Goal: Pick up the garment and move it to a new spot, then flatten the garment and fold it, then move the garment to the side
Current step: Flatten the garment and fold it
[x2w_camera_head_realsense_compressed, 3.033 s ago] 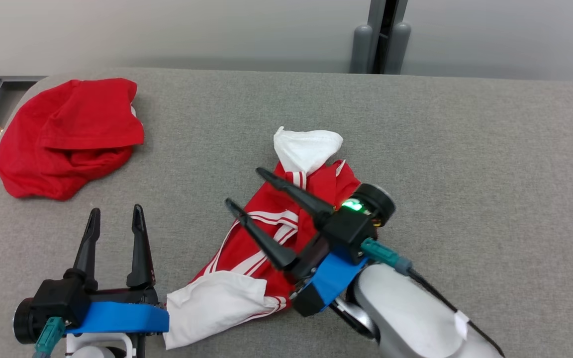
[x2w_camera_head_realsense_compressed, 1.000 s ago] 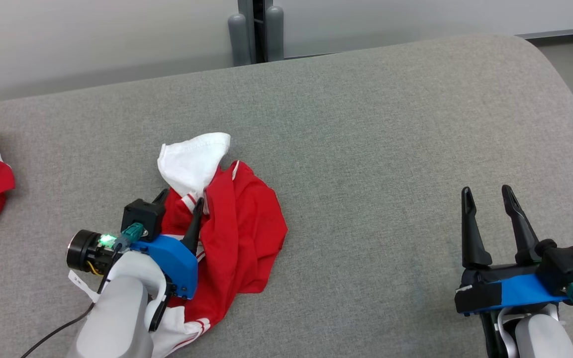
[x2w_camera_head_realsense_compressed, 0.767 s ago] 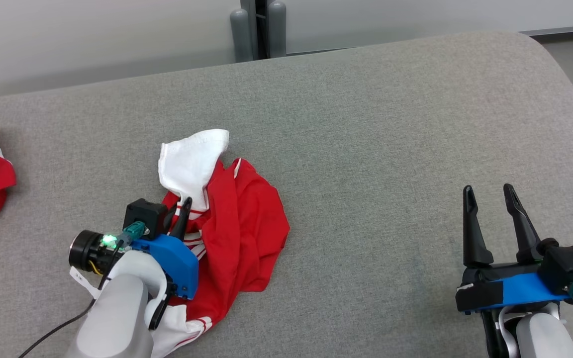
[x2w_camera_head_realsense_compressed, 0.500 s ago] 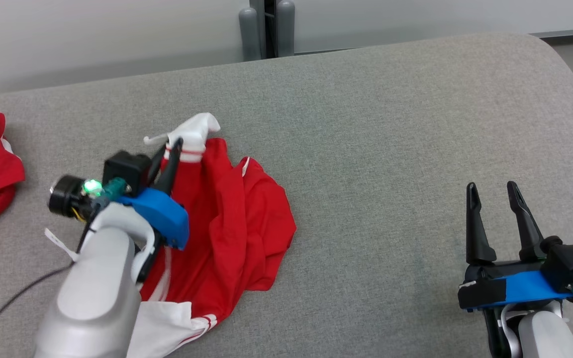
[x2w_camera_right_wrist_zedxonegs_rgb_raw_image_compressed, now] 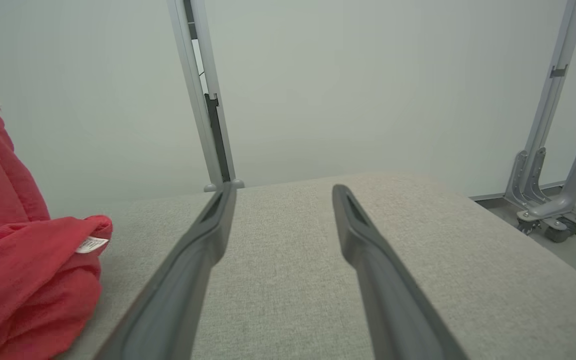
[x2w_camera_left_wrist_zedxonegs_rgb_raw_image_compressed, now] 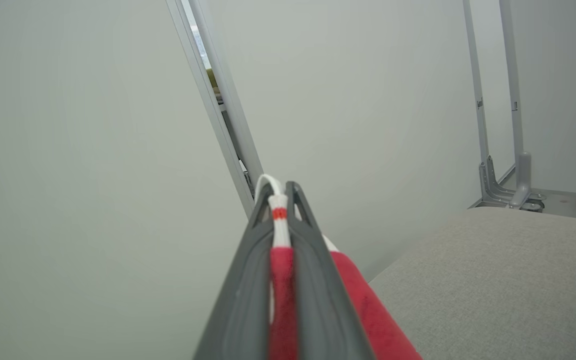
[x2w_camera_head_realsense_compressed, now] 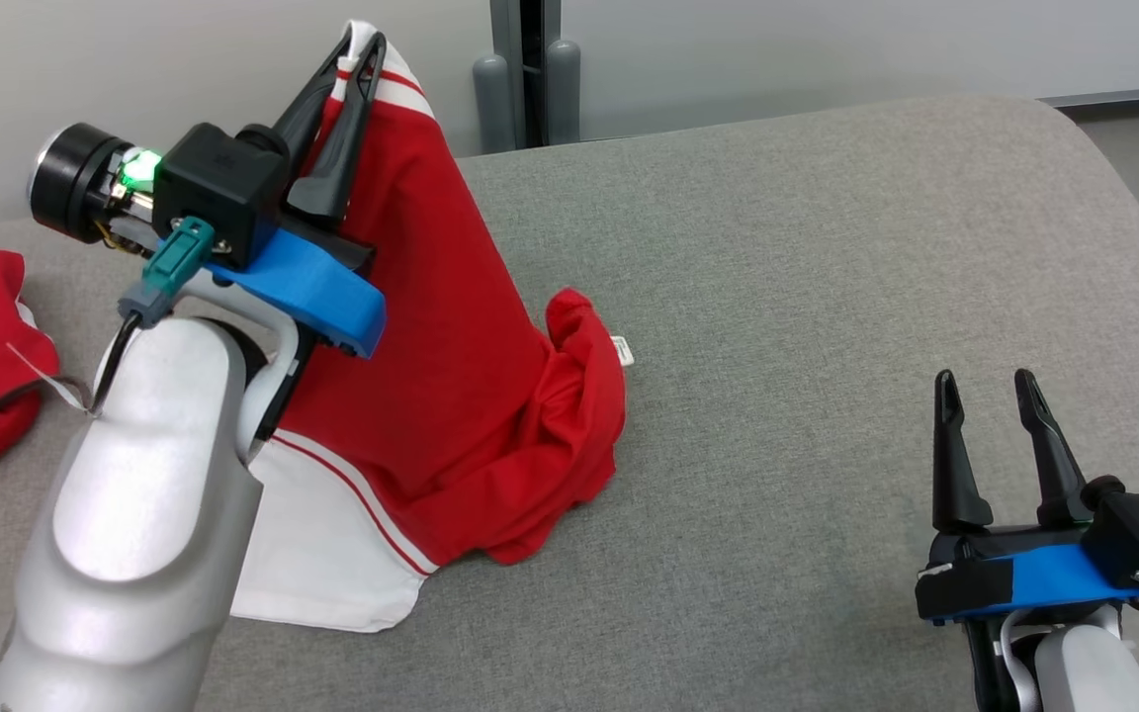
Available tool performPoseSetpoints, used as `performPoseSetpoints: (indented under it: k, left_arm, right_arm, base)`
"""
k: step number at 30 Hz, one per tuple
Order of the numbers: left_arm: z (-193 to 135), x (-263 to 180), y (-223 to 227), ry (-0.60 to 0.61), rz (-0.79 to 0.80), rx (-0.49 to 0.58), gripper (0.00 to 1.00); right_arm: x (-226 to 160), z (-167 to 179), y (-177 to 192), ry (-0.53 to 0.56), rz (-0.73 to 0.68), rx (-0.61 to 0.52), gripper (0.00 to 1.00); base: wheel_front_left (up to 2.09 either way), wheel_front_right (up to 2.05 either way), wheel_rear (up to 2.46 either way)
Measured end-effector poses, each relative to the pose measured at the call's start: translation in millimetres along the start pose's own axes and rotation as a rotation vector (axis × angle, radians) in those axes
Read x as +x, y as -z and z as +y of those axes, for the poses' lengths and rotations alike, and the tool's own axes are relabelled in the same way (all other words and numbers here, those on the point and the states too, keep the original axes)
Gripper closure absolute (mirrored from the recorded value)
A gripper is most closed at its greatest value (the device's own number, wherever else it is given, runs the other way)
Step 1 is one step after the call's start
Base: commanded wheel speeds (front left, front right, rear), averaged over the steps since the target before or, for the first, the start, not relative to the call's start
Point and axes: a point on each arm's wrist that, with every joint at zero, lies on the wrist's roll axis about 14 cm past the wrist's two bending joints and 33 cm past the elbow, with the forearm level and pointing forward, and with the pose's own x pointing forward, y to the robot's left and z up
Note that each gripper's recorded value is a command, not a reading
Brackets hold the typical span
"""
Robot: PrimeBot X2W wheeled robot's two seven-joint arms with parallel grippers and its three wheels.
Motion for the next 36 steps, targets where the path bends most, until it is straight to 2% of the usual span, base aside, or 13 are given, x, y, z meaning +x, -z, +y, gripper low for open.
performPoseSetpoints:
  k: [9, 18, 26, 27, 28, 32, 36]
  left_arm:
    - [14, -8, 28, -0.037, 0.066, -0.020, 1.00]
    - [49, 13, 70, -0.067, 0.128, 0.044, 1.00]
    - [63, 26, 140, -0.074, 0.234, 0.041, 1.00]
    - [63, 23, 153, -0.079, 0.259, 0.035, 0.67]
    - [63, 21, 162, -0.087, 0.275, 0.030, 0.00]
    - [61, 11, 184, -0.102, 0.312, 0.009, 0.00]
    - [69, 3, 178, -0.147, 0.296, -0.015, 0.00]
  right_arm:
    - [-3, -9, 4, 0.026, 0.015, -0.006, 0.00]
    - [4, -24, 13, 0.064, 0.038, -0.030, 0.00]
    - [5, -46, 29, 0.123, 0.086, -0.045, 0.00]
    - [5, -47, 31, 0.128, 0.092, -0.047, 0.00]
    - [4, -49, 33, 0.132, 0.099, -0.048, 0.00]
    - [4, -51, 37, 0.139, 0.109, -0.049, 0.00]
    - [9, -45, 37, 0.120, 0.102, -0.046, 0.00]
  base:
    - [0.00, 0.00, 0.00]
    - [0.00, 0.00, 0.00]
    - [0.00, 0.00, 0.00]
    - [0.00, 0.00, 0.00]
    - [0.00, 0.00, 0.00]
    - [0.00, 0.00, 0.00]
    - [0.00, 0.00, 0.00]
